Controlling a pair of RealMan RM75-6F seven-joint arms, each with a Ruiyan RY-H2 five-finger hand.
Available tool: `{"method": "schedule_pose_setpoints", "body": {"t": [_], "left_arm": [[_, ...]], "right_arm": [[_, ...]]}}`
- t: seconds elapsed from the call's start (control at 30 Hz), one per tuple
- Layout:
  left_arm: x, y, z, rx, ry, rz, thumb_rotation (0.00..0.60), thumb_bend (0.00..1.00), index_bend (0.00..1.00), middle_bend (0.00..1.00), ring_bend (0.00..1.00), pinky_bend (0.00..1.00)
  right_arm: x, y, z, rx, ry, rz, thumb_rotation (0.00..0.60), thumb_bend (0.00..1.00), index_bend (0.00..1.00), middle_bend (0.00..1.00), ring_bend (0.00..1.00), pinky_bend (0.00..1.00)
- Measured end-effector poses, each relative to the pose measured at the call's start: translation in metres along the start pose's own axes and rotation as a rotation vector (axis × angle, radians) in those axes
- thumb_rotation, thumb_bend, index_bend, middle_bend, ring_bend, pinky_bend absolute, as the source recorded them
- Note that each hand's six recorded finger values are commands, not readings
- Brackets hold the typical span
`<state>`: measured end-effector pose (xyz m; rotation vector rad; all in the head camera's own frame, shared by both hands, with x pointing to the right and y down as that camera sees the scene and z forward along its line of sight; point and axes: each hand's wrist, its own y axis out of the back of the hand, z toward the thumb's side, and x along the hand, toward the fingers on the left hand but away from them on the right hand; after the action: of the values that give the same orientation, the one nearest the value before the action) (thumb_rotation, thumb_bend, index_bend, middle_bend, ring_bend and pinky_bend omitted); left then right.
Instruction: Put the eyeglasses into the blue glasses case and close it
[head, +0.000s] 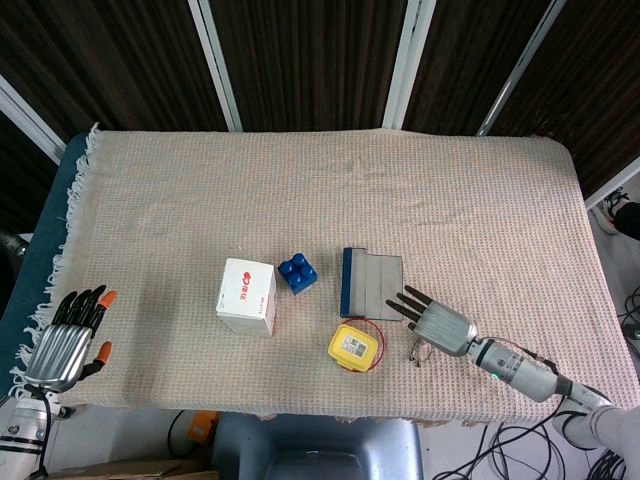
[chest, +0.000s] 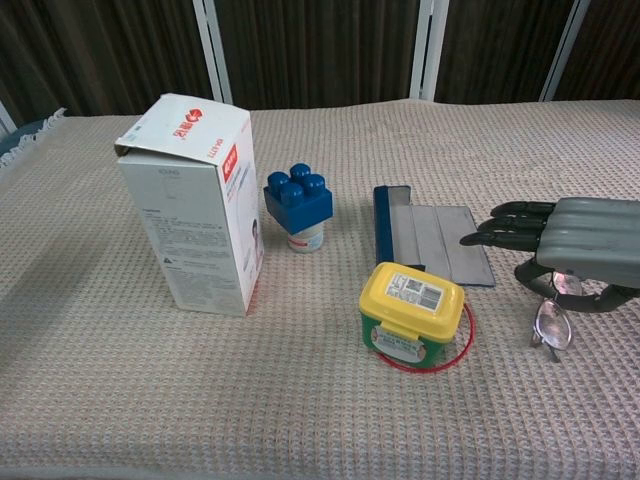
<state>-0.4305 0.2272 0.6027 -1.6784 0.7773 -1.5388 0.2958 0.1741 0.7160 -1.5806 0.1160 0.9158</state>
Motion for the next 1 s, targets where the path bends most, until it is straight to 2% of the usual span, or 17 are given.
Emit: {"method": "schedule_pose_setpoints", "body": {"t": [0.23,0.43,0.73,1.0], "left_arm": [[0.0,-0.001,0.001,0.001,-0.003,-0.002,0.6,0.42,0.0,0.0,0.0,0.01],[0.001,-0.002,0.001,0.004,-0.001,-0.007,0.6,0.42,0.0,0.0,0.0,0.01],[0.003,-0.002,-0.002,-0.001,0.009,-0.01,0.6,0.42,0.0,0.0,0.0,0.01],[0.004,-0.001,-0.005,-0.006,0.019,-0.011,0.6,0.42,0.0,0.0,0.0,0.01]], "right_arm": [[0.001,0.005,-0.01,0.022,-0.03,-0.02,0.6,0.56,0.74,0.01,0.0,0.0],[-0.011,0.014,-0.03,0.092,-0.073,-0.025,0.6,0.56,0.74,0.01,0.0,0.0],[-0.049,0.031,-0.059,0.204,-0.128,-0.03,0.6,0.56,0.74,0.01,0.0,0.0],[-0.078,0.044,-0.056,0.192,-0.125,-0.052,0.6,0.56,0.74,0.01,0.0,0.0]]}}
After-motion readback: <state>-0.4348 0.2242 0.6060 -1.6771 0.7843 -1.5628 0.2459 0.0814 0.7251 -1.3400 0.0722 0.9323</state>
